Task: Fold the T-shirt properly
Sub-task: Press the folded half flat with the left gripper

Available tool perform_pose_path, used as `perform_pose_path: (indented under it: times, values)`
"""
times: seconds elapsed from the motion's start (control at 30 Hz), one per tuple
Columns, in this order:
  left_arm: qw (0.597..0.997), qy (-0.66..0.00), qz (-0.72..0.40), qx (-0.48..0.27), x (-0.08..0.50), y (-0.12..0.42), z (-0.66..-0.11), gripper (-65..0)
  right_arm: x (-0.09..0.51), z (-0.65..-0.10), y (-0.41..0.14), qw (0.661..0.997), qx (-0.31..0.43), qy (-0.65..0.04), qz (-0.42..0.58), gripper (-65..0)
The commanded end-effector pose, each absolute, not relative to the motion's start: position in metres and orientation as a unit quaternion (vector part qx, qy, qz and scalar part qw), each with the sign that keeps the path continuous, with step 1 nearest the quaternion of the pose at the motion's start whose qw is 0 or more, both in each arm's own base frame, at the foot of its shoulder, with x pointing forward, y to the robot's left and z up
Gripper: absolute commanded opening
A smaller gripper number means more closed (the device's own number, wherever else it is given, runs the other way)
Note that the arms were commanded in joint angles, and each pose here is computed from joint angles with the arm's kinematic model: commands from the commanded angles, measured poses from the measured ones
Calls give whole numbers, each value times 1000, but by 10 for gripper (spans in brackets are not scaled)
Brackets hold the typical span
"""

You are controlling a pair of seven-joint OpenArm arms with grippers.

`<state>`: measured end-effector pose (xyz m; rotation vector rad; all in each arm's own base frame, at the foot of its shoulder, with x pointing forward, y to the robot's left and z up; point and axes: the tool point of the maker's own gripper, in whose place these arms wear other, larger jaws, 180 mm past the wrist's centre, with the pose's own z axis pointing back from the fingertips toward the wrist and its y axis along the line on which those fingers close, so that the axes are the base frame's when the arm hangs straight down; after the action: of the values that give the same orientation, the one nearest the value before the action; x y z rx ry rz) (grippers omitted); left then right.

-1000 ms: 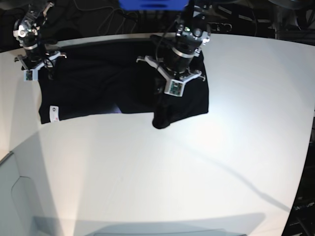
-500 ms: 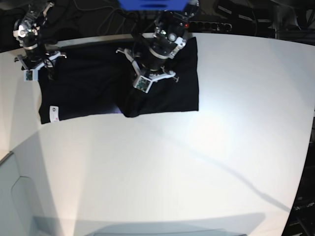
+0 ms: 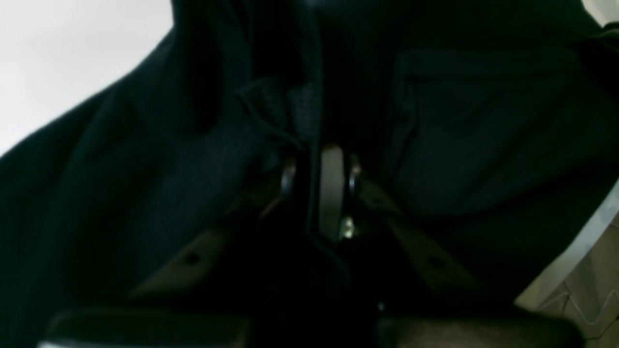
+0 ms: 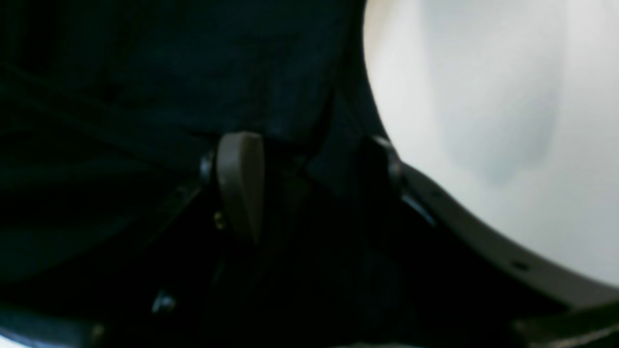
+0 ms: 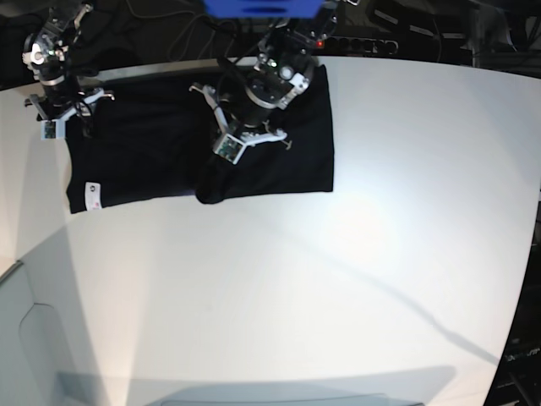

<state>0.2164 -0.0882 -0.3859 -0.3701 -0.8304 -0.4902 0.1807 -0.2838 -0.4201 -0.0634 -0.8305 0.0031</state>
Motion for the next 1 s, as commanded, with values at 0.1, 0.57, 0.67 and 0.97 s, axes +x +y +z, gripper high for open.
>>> perform_pose_path:
  times: [0.1, 0.57, 0.67, 0.97]
  values:
    - [857, -422, -229, -184, 224, -101, -370, -645, 179, -419, -286, 917, -36, -397, 12, -329]
    - [819, -484, -230, -206, 235, -114, -316, -325, 185, -417, -285, 914, -35, -403, 12, -329]
    - [799, -522, -213, -208, 243, -105, -282, -325, 185, -417, -285, 914, -35, -403, 12, -329]
    - [836, -477, -234, -138, 214, -36, -325, -325, 185, -416, -285, 914, -35, -404, 12, -329]
